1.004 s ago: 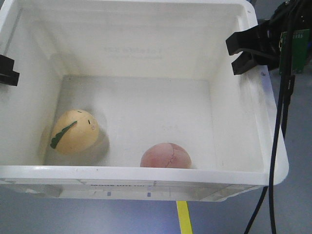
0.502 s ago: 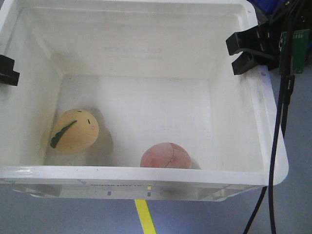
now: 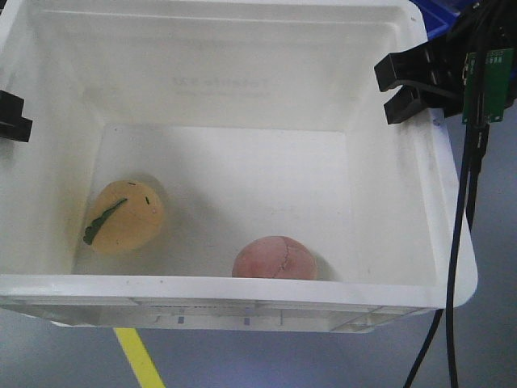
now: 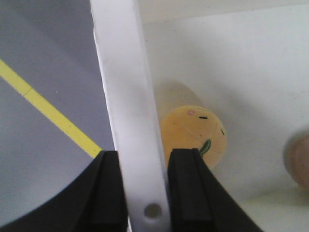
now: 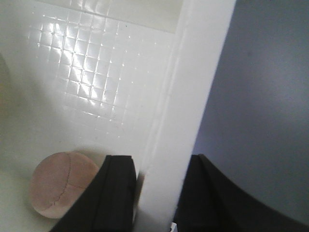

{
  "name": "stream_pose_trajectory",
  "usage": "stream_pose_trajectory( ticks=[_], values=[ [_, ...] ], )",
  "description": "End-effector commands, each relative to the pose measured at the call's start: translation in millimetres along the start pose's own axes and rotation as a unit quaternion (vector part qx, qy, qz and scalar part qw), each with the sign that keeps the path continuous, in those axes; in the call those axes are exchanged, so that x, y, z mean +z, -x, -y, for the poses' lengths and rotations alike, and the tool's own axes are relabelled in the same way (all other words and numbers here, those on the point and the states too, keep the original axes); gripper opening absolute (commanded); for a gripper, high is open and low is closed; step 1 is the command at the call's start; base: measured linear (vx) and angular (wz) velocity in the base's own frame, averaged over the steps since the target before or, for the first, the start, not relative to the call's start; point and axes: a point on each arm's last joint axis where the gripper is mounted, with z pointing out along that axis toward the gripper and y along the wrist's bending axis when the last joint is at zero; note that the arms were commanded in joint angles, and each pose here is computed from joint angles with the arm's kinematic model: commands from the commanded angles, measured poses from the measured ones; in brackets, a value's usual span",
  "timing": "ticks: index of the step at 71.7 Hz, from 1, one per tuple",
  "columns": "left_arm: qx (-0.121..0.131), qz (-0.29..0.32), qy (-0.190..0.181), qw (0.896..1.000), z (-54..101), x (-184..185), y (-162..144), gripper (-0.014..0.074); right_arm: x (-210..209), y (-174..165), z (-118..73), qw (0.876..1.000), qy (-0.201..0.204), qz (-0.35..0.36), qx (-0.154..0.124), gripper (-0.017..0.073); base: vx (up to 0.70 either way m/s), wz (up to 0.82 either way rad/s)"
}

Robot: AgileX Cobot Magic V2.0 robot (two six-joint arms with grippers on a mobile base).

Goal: Place moving items into box and shelve
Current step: 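Keep gripping the white tote rims with both grippers during driving, then carry the white tote with both grippers toward the blue bin shelf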

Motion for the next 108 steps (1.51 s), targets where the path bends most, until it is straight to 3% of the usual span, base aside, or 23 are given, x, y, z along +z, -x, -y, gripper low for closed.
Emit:
stream_pose_trajectory(
  ticks=[1,62,108],
  values=[
    [0.002,0.092,-0.026,0.995,7.3,-22.2,12.8,-0.0017,-27.0,6.0,-6.8,0.997,0.025,0.075,-0.012,-0.0012,0.32,-0.64],
    [0.002,0.092,-0.025,0.995,7.1,-22.2,12.8,-0.0017,-27.0,6.0,-6.8,0.997,0.025,0.075,-0.012,-0.0012,0.28,-0.64],
    [0.002,0.092,-0.026,0.995,7.2,-22.2,12.8,-0.0017,-27.0,6.1,-6.8,0.997,0.025,0.075,-0.012,-0.0012,0.29,-0.36]
  ],
)
